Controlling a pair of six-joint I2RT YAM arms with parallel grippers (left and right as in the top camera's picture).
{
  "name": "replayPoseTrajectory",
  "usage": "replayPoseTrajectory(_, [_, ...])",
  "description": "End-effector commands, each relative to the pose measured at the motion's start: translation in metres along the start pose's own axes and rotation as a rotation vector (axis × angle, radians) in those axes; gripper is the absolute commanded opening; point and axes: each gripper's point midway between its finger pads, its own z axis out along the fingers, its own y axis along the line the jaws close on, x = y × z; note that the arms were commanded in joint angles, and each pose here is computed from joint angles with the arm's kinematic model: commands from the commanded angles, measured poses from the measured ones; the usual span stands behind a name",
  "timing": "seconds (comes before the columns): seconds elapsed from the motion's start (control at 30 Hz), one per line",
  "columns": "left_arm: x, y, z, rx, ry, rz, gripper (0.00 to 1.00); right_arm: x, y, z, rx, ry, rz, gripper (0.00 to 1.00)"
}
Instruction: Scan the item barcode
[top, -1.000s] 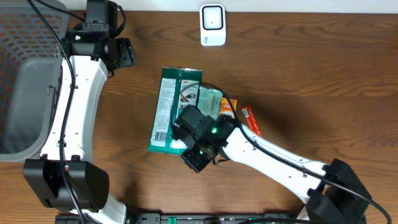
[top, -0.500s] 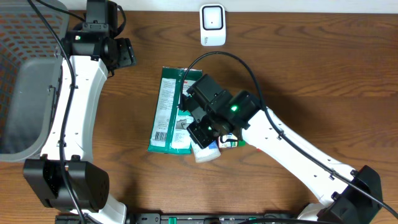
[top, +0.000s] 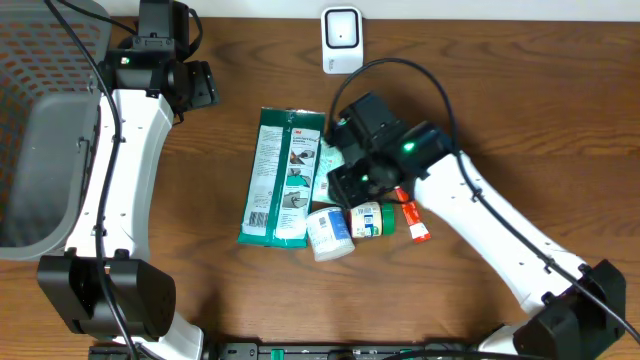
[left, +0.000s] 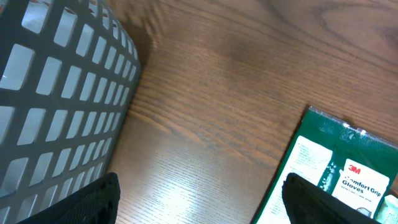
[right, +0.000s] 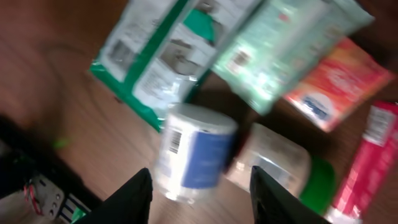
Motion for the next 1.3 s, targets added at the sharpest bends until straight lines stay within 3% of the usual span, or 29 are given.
replayPoseTrajectory(0.0, [0.0,0.001,0.001,-0.01,0.003,0.006,0.83,-0.004,-0.029,-0.027,0.035,-0.052,0.08,0.51])
replayPoseTrajectory(0.1, [0.0,0.001,0.001,-0.01,0.003,0.006,0.83,0.015,-0.073,-0.048,0.142,-0.017,0.19,0.61])
replayPoseTrajectory(0.13, [0.0,0.001,0.001,-0.01,0.003,0.007,0.83,0.024,-0.088,-0.053,0.188,0.004,0.227,0.7])
replayPoseTrajectory(0.17, [0.0,0.001,0.001,-0.01,0.003,0.006,0.83,0.034,-0.104,-0.058,0.232,0.033,0.269,0.91])
replayPoseTrajectory(0.2, [0.0,0.001,0.001,-0.01,0.003,0.006,0.83,0.042,-0.114,-0.061,0.253,0.056,0.301,0.99])
replayPoseTrajectory(0.33, [0.0,0.001,0.001,-0.01,0.003,0.006,0.83,0.068,-0.14,-0.052,0.27,0.123,0.396,0.99])
replayPoseTrajectory(0.37, [0.0,0.001,0.001,-0.01,0.003,0.006,0.83,0.073,-0.145,-0.046,0.271,0.132,0.411,0.99])
replayPoseTrajectory(0.47, [0.0,0.001,0.001,-0.01,0.003,0.006,0.83,0.087,-0.16,-0.024,0.277,0.135,0.473,0.77])
replayPoseTrajectory(0.57, [0.0,0.001,0.001,-0.01,0.003,0.006,0.83,0.097,-0.173,-0.001,0.277,0.112,0.538,0.46])
replayPoseTrajectory(0.63, [0.0,0.001,0.001,-0.01,0.003,0.006,0.83,0.1,-0.174,0.017,0.245,0.09,0.538,0.38])
replayPoseTrajectory(0.83, [0.0,0.001,0.001,-0.01,0.003,0.007,0.83,0.108,-0.165,0.05,0.156,0.056,0.52,0.36])
replayPoseTrajectory(1.0, [0.0,0.001,0.001,-0.01,0.003,0.006,0.83,0.115,-0.168,0.066,0.147,0.03,0.486,0.49])
replayPoseTrajectory(1.27, [0.0,0.001,0.001,-0.01,0.003,0.006,0.83,0.124,-0.172,0.089,0.134,-0.03,0.469,0.5])
